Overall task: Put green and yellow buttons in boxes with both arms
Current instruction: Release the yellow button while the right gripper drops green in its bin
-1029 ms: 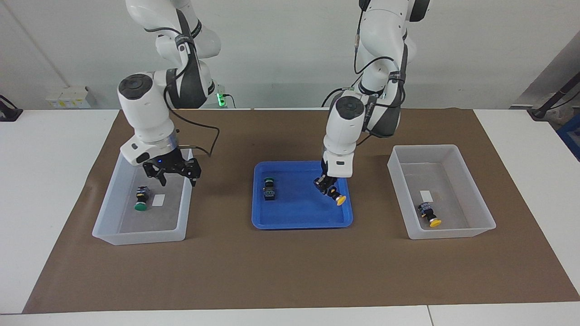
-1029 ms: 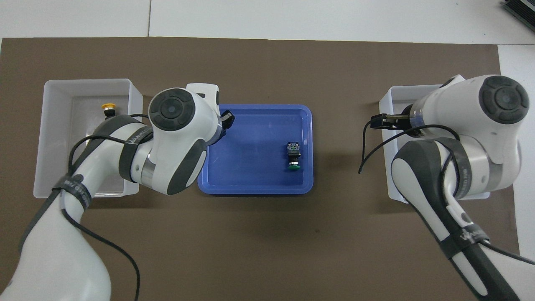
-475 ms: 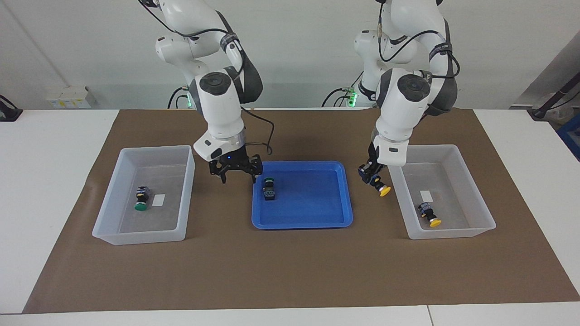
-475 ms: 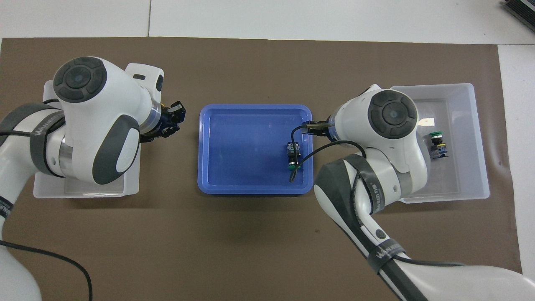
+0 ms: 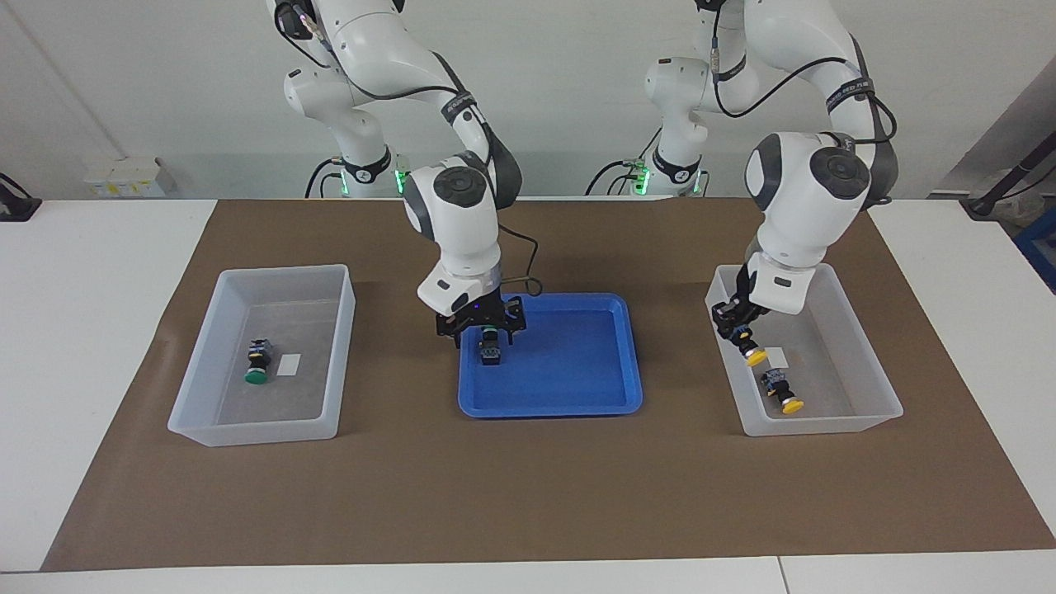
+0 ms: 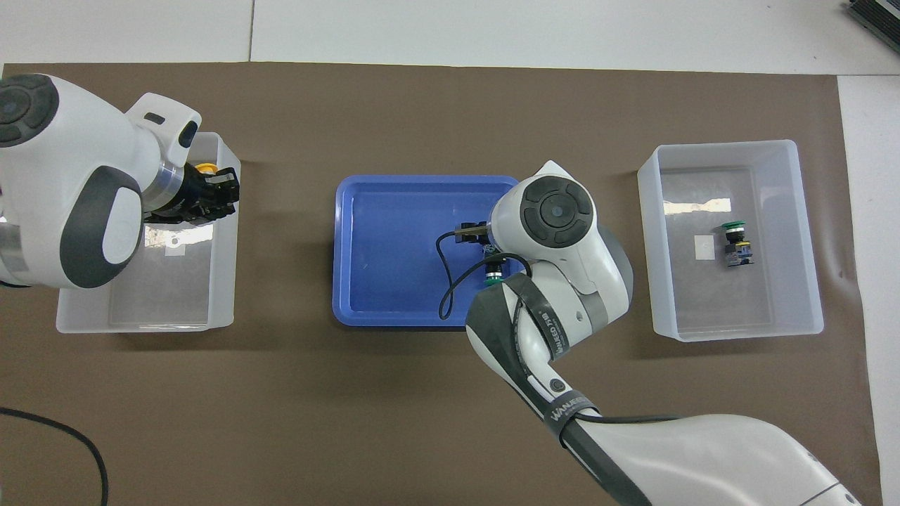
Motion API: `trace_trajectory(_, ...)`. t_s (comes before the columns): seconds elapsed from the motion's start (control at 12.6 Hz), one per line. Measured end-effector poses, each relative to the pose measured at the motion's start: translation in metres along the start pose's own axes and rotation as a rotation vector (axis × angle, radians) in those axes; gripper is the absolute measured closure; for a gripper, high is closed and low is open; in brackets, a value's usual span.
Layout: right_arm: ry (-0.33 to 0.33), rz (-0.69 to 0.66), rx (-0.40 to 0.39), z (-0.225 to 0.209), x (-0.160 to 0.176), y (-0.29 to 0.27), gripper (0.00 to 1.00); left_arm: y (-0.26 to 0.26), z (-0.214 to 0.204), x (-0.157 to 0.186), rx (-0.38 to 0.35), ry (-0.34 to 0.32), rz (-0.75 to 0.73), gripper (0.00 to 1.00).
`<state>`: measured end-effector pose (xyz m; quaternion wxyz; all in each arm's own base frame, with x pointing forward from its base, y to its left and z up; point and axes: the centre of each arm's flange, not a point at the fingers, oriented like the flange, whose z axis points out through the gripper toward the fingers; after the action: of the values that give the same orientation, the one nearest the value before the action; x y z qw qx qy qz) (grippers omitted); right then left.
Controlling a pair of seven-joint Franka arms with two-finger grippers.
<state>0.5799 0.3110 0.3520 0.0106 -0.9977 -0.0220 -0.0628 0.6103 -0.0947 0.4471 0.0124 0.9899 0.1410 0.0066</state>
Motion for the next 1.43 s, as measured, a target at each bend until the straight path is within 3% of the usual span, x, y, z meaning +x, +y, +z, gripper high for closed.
trace_trajectory(0.55, -0.036, -0.029, -0.04, 0.043, -0.02, -0.01, 0.09, -0.08, 0.015, 0.015, 0.018, -0.069, 0.216, 0.67)
trace_trajectory(0.63, -0.039, -0.017, -0.042, 0.045, -0.023, -0.011, 0.16, -0.09, 0.019, 0.015, 0.017, -0.067, 0.229, 0.67)
trace_trajectory(0.71, -0.043, -0.003, -0.044, 0.047, -0.026, -0.012, 0.17, -0.097, 0.023, 0.014, 0.014, -0.06, 0.237, 0.67)
trace_trajectory(0.79, -0.046, 0.009, -0.046, 0.048, -0.028, -0.014, 0.25, -0.105, 0.028, 0.012, 0.013, -0.048, 0.245, 0.67)
trace_trajectory(0.95, -0.046, 0.015, -0.047, 0.049, -0.028, -0.014, 0.53, -0.122, 0.04, 0.006, 0.009, -0.029, 0.266, 0.67)
trace_trajectory(1.03, -0.044, 0.016, -0.046, 0.047, -0.028, -0.014, 0.59, -0.131, 0.048, 0.002, 0.008, -0.025, 0.271, 0.67)
trace_trajectory(1.27, -0.013, 0.04, -0.034, 0.024, -0.017, -0.005, 0.59, -0.156, 0.06, -0.007, 0.006, -0.02, 0.283, 0.67)
trace_trajectory(1.43, 0.001, 0.09, -0.037, -0.015, -0.002, 0.023, 0.59, -0.161, 0.057, -0.008, 0.005, -0.015, 0.283, 0.67)
